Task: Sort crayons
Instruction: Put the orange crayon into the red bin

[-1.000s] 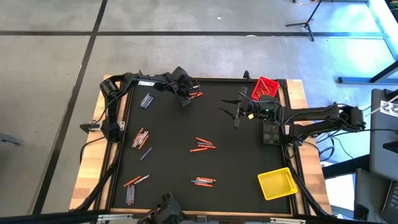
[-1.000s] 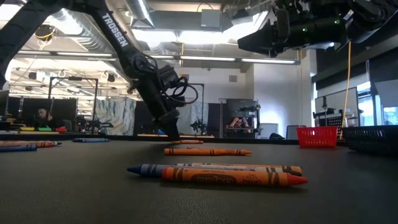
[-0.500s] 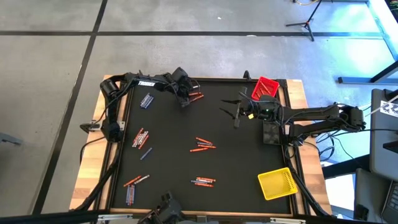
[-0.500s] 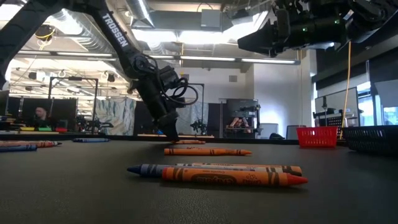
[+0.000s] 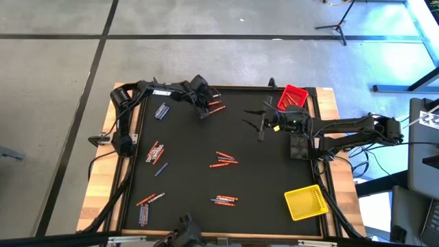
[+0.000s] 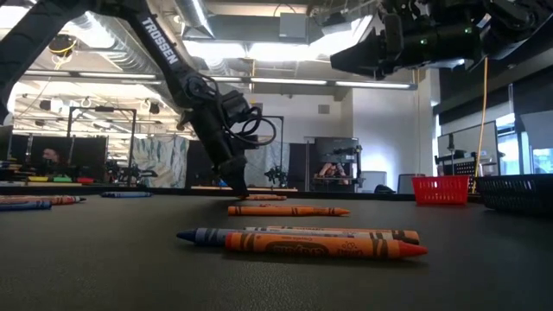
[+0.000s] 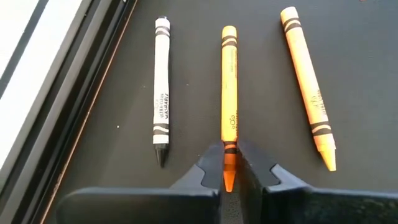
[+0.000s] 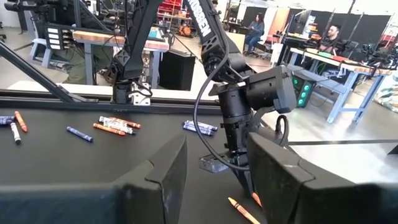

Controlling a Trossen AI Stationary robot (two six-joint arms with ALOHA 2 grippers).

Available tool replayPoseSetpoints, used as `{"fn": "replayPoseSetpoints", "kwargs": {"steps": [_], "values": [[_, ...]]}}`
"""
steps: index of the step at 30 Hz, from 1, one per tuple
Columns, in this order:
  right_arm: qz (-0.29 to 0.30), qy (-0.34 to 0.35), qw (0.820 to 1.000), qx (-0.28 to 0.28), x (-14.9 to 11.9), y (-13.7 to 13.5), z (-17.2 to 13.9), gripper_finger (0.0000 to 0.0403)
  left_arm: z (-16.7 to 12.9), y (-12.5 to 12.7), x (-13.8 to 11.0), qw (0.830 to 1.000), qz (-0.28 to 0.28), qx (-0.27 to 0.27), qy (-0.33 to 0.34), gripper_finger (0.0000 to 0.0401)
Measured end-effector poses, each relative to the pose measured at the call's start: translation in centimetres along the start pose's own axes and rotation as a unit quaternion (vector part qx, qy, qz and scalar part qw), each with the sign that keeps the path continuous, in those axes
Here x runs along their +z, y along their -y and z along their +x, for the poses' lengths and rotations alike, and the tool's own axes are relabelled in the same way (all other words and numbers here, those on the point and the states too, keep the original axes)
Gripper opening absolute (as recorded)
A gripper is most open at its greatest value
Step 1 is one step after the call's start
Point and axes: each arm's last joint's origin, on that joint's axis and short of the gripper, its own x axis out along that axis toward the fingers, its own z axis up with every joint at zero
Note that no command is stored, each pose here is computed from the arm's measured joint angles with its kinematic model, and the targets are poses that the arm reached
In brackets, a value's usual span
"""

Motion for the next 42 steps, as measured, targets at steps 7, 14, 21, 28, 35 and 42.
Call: {"fn": "replayPoseSetpoints", "kwargs": {"steps": [7, 14, 21, 28, 35, 42], "values": [[0.0, -0.017, 1.0, -0.008, -0.3, 0.0, 0.0, 0.0166, -2.7, 1.5, 1.4, 0.999, 0.034, 0.028, 0.003, 0.0009], [0.004, -0.018, 1.0, -0.005, -0.3, 0.0, 0.0, 0.0166, -7.5, 4.6, 2.9, 0.994, 0.054, 0.026, 0.088, 0.0008], [0.003, -0.027, 0.999, -0.023, -0.5, 0.1, 0.0, 0.0166, -9.5, 9.4, 0.3, 0.962, 0.075, 0.021, 0.26, 0.0008], [0.012, -0.036, 0.999, -0.027, -1.1, 0.0, 0.5, 0.022, -10.6, 12.8, -2.4, 0.91, 0.104, 0.007, 0.4, 0.0008], [0.012, 0.015, 0.999, 0.032, -1.8, -0.5, 2.3, 0.0273, -11.5, 14.5, -3.1, 0.881, 0.107, -0.05, 0.457, 0.0008], [0.003, 0.036, 0.996, 0.082, -2.9, -1.0, 4.8, 0.0275, -12.2, 16.1, -2.6, 0.866, 0.121, -0.078, 0.478, 0.0008]]}}
